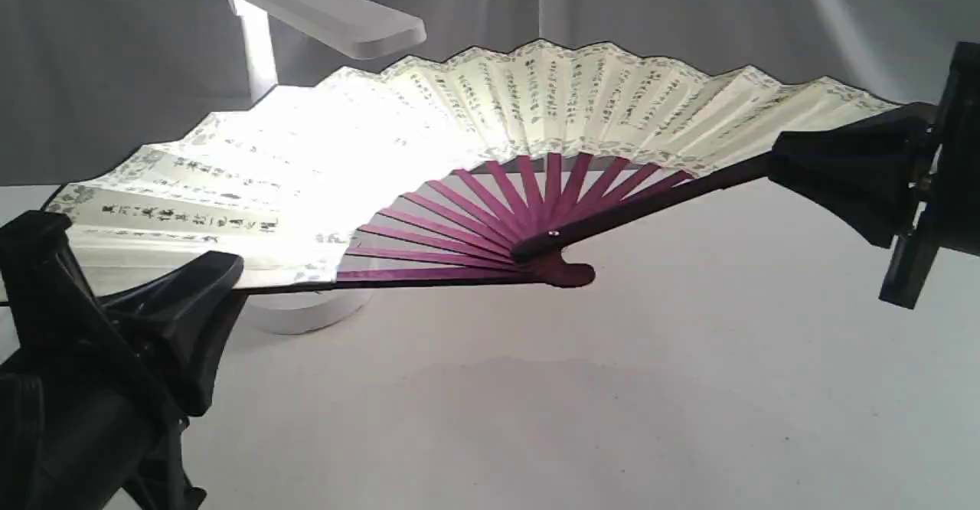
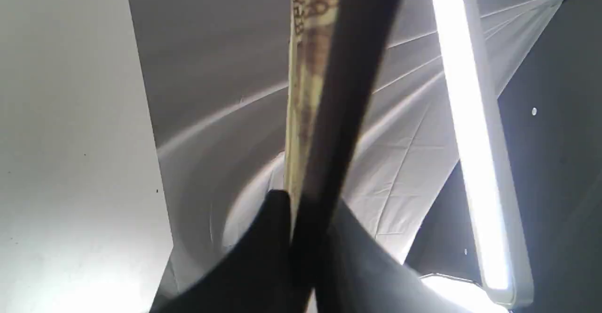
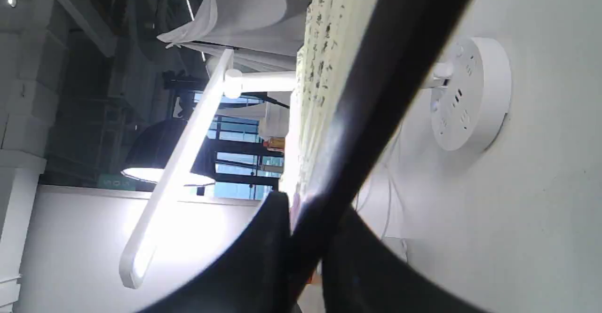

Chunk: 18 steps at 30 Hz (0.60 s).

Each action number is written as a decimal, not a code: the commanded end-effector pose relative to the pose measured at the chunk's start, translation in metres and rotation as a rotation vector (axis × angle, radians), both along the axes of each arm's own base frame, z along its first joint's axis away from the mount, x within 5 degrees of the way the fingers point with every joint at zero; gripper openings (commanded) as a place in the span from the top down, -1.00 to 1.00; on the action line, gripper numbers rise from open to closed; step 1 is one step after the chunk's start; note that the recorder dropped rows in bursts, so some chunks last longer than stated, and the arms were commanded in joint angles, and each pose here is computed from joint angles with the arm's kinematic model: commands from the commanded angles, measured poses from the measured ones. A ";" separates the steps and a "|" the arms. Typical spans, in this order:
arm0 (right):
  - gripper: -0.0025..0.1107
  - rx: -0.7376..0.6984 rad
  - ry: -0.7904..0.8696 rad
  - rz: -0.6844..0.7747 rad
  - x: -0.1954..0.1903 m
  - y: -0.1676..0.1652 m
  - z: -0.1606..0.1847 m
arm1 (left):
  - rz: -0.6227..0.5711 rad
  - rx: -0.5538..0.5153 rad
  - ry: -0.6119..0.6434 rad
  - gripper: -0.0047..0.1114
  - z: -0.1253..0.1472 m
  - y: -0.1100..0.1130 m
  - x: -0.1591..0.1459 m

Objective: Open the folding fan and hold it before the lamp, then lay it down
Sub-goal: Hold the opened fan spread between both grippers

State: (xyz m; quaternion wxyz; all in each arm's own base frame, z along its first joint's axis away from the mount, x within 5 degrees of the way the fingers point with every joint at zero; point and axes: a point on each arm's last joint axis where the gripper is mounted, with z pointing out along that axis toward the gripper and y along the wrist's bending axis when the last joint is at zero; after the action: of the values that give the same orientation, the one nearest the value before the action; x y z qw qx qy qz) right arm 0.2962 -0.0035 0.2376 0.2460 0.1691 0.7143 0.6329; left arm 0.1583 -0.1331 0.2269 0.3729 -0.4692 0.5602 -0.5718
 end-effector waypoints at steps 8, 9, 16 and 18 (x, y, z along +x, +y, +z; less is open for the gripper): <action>0.96 -0.062 -0.007 -0.108 0.006 -0.014 -0.003 | 0.216 -0.091 -0.156 0.92 0.014 0.019 0.006; 0.96 -0.064 0.000 -0.115 0.006 -0.014 -0.003 | 0.216 -0.084 -0.152 0.92 0.013 0.018 0.007; 0.96 -0.084 0.015 -0.140 0.008 -0.016 -0.005 | 0.197 -0.064 -0.085 0.92 -0.003 0.004 0.015; 0.96 -0.101 0.022 -0.141 0.008 -0.017 -0.007 | 0.190 -0.059 -0.077 0.92 -0.003 -0.001 0.019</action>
State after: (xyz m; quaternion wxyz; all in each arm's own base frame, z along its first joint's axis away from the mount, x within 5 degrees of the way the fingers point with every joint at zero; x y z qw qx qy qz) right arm 0.2985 -0.0069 0.2351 0.2531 0.1867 0.7198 0.6189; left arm 0.1709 -0.1456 0.2149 0.3991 -0.4709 0.5534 -0.5592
